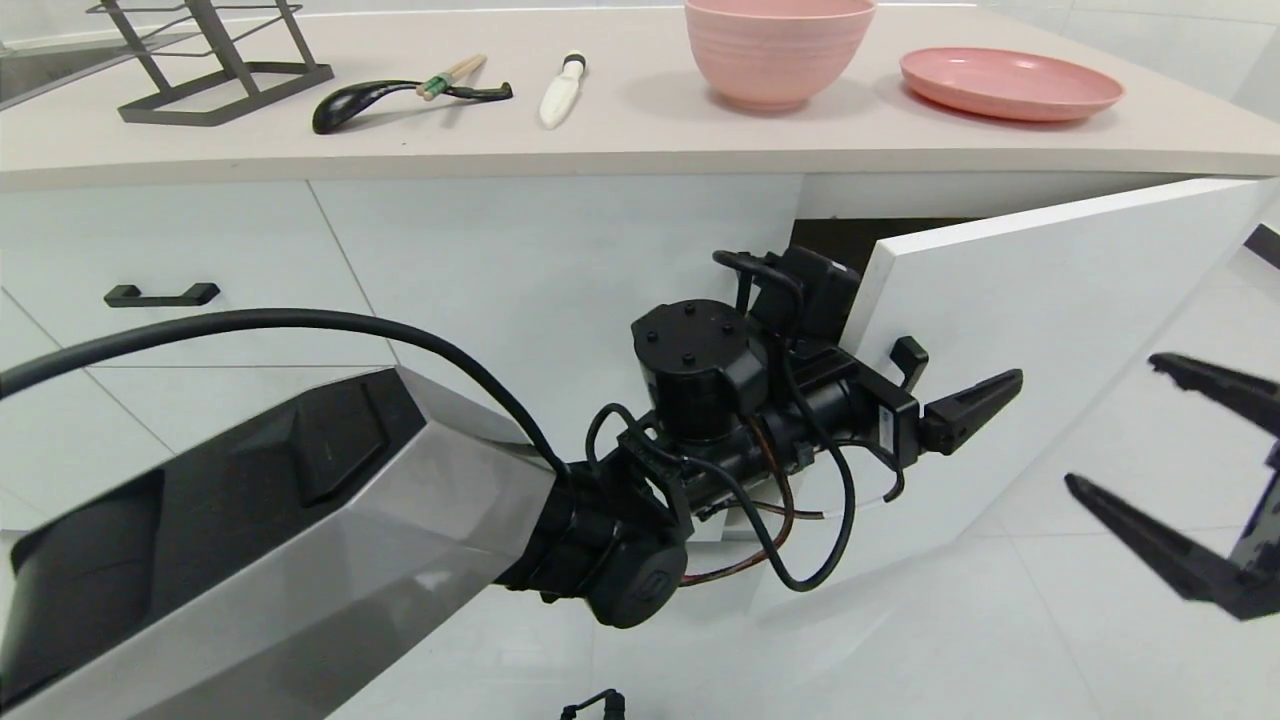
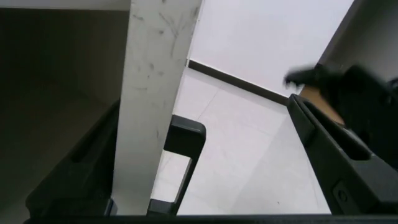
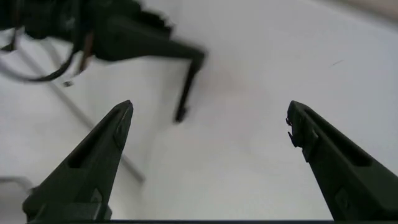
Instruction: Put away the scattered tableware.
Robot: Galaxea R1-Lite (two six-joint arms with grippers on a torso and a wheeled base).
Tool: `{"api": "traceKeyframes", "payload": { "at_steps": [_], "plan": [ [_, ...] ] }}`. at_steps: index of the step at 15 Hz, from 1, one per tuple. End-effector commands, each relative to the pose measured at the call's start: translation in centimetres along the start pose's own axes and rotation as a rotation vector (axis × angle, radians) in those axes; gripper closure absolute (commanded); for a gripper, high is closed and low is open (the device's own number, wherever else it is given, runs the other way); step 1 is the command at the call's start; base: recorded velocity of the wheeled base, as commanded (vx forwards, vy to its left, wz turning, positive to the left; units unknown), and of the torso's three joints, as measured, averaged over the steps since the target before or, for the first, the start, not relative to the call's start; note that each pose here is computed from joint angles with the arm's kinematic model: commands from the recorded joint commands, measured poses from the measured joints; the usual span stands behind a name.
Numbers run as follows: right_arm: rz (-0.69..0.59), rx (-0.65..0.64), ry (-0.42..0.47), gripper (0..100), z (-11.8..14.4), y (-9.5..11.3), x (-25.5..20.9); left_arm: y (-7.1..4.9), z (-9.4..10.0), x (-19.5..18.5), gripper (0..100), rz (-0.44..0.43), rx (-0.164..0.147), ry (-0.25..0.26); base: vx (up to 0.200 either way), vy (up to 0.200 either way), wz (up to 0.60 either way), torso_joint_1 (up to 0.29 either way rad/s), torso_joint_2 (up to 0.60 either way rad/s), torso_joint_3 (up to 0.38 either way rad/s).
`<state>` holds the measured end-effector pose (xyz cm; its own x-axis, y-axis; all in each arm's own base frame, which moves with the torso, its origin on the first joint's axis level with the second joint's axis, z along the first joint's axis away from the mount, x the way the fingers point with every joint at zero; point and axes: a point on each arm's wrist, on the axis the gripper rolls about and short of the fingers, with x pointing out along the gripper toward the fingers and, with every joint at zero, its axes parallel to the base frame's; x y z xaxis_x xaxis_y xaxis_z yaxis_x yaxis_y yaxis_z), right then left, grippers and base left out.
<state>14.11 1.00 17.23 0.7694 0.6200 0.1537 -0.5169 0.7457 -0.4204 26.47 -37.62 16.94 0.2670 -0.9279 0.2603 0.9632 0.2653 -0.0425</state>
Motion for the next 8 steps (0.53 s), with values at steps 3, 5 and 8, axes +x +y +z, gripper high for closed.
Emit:
{"api": "traceKeyframes", "payload": {
  "at_steps": [3, 5, 8],
  "plan": [
    [-0.236, -0.285, -0.246, 0, 8.6, -4.2, -1.4, -4.0, -0.5, 0.2, 0, -0.084, -0.030, 0.019, 0.000, 0.000, 0.00, 0.000, 0.00, 0.000],
    [-0.245, -0.301, -0.270, 0, 9.4, -4.1, -1.7, -5.1, -0.8, 0.2, 0, -0.105, -0.038, 0.027, 0.000, 0.000, 0.00, 0.000, 0.00, 0.000],
    [-0.275, -0.305, -0.273, 0, 9.5, -4.3, -1.7, -7.3, -1.3, 0.5, 0, -0.152, -0.053, 0.035, 0.000, 0.000, 0.00, 0.000, 0.00, 0.000]
  ]
}}
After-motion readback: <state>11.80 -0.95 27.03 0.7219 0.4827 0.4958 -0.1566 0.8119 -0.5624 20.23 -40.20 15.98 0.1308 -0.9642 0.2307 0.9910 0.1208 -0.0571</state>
